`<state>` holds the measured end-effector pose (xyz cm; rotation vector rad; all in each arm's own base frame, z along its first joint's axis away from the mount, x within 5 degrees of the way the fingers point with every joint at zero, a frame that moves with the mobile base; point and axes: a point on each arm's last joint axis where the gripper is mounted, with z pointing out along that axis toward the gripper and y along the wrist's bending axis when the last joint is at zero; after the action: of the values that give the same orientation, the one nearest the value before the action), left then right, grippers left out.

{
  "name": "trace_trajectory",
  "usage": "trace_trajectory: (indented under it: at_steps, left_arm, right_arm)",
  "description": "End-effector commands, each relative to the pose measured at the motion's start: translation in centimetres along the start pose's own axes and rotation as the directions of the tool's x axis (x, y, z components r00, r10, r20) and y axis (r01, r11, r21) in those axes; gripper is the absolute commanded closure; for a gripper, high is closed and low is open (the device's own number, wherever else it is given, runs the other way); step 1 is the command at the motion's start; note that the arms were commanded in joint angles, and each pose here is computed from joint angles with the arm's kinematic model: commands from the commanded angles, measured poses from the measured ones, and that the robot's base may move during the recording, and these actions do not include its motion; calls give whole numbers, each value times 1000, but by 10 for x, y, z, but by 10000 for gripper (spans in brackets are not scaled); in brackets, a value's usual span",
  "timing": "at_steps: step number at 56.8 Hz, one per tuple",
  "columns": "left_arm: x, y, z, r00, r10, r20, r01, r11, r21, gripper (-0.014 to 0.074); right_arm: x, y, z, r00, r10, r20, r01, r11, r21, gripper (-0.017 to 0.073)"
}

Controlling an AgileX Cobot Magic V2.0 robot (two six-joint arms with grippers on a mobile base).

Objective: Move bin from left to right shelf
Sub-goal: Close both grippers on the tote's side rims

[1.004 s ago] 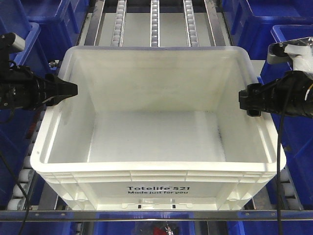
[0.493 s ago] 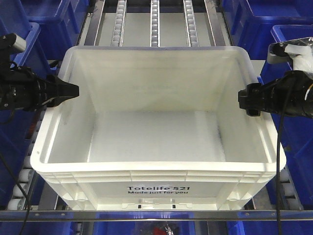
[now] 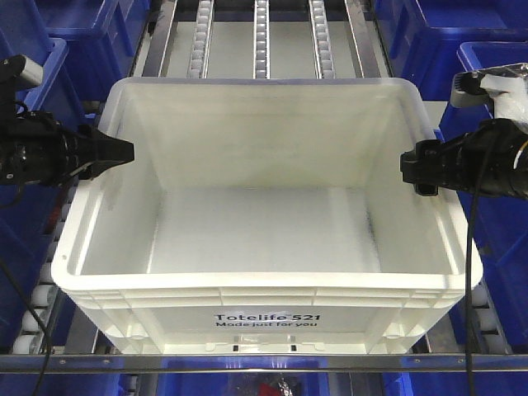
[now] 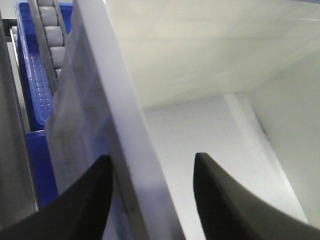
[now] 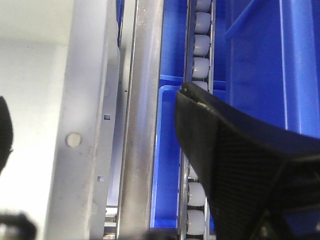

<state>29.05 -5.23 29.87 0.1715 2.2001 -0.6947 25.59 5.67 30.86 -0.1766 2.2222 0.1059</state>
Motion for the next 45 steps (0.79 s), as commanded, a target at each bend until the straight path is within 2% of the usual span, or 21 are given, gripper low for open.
trace_trajectory:
  at_steps: [1,27,45]
  left_arm:
    - [-14,-12,-11,997,-4,72,2,999,38,271]
    - [-14,-15,-11,997,-21,69,17,998,62,280]
    - [-8,-26,7,999,0,37,-3,997,77,280]
  right_arm:
    - [-18,0,-11,993,-8,118,9,1000,-7,-23]
    - [-18,0,-11,993,-4,117,5,1000,-9,-23]
    - [-18,1,-11,993,19,113,-17,1000,-20,-23]
